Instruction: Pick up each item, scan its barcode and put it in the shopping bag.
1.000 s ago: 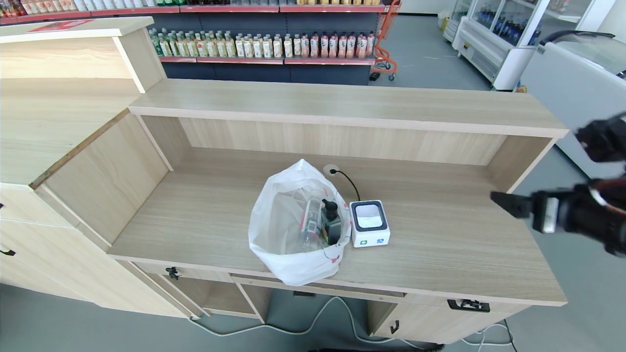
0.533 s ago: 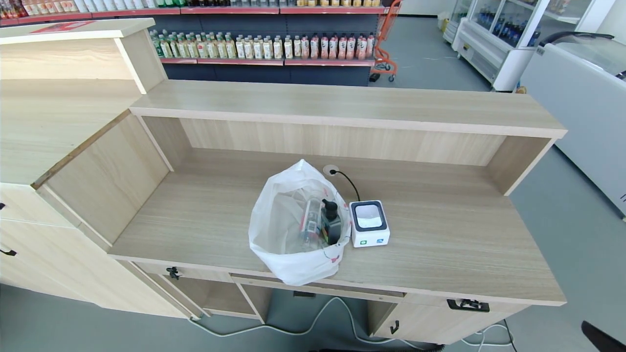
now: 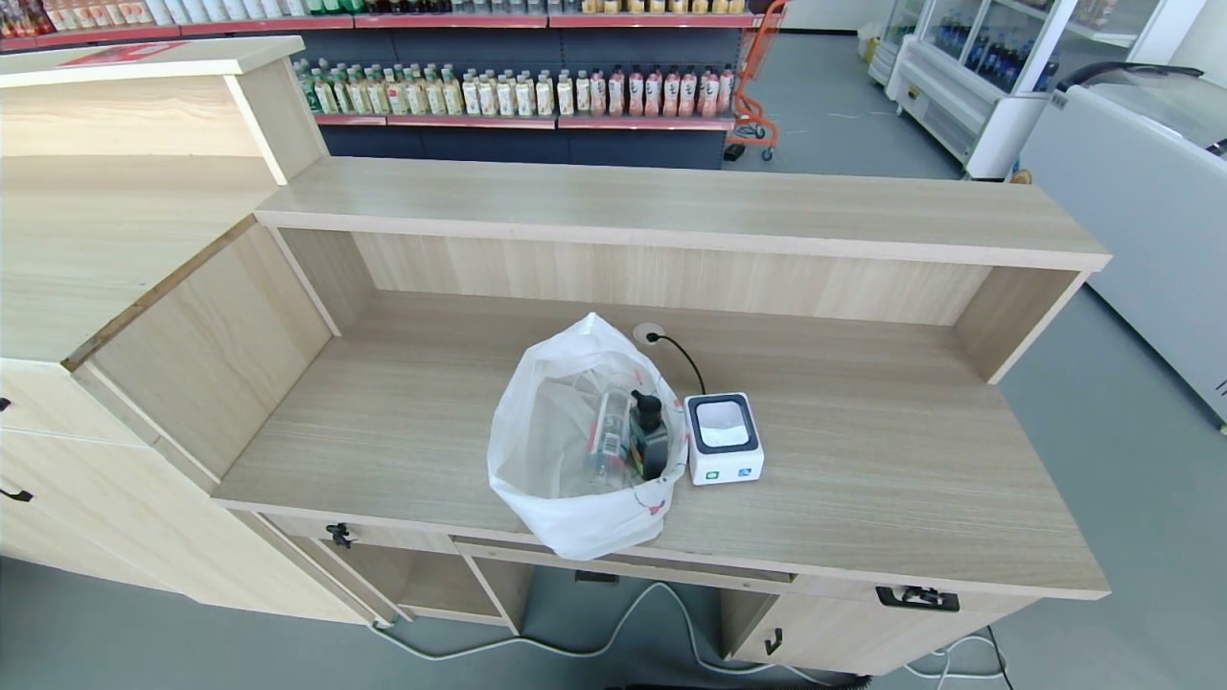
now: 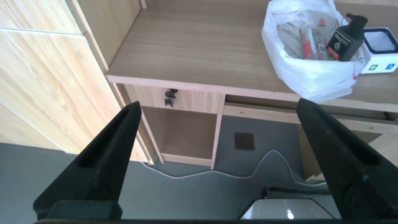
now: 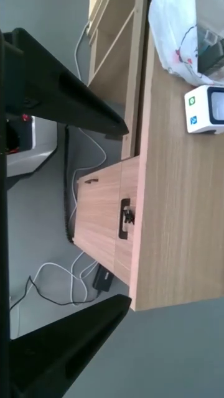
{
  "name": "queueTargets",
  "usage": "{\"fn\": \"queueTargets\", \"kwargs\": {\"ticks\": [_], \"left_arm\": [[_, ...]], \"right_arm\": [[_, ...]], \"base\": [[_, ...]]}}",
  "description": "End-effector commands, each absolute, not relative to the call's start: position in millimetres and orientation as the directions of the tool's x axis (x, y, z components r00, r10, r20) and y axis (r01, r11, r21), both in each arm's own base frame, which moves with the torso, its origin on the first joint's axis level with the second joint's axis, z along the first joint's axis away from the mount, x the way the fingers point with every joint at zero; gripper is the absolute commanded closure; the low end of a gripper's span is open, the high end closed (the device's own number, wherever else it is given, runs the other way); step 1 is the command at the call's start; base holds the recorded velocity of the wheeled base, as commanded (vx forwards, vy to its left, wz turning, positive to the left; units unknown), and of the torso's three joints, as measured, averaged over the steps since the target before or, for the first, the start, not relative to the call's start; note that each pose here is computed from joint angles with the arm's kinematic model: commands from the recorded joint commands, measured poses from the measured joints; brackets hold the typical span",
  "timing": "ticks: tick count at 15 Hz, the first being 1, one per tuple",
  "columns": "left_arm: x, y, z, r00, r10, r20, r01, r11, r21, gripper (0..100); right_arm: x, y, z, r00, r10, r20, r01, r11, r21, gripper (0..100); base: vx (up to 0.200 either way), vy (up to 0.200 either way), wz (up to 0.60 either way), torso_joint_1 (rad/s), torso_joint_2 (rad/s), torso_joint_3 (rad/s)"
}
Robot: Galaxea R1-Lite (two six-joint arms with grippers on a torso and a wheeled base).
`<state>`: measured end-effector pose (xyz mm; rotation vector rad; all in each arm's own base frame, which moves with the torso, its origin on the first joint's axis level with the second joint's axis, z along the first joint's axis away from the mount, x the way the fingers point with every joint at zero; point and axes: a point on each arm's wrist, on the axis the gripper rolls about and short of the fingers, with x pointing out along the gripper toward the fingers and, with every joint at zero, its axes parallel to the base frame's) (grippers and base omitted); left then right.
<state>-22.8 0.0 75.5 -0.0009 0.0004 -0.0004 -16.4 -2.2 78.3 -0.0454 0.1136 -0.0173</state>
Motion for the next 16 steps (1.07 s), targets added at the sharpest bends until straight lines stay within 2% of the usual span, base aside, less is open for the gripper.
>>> {"fn": "queueTargets", "kwargs": {"ticks": [1, 3, 16], "left_arm": [[-22.8, 0.0, 75.5, 1.000, 0.000, 0.000, 0.000, 1.000, -0.002, 0], [-22.8, 0.0, 75.5, 1.000, 0.000, 0.000, 0.000, 1.000, -0.002, 0], [-22.8, 0.0, 75.5, 1.000, 0.000, 0.000, 0.000, 1.000, -0.002, 0]], "right_arm": [[-18.4, -2.2, 76.5, 0.996, -0.029, -0.087, 0.026, 0.999, -0.044, 0], [-22.9, -1.7, 74.7, 0.998, -0.069, -0.008, 0.068, 0.996, -0.051, 0], [-23.1, -1.8, 71.8, 0.996, -0.075, -0.038, 0.073, 0.996, -0.047, 0]], "base": [[0.000, 0.000, 0.00, 0.000, 0.00, 0.000], [0.000, 0.000, 0.00, 0.000, 0.00, 0.000], [0.000, 0.000, 0.00, 0.000, 0.00, 0.000]]}}
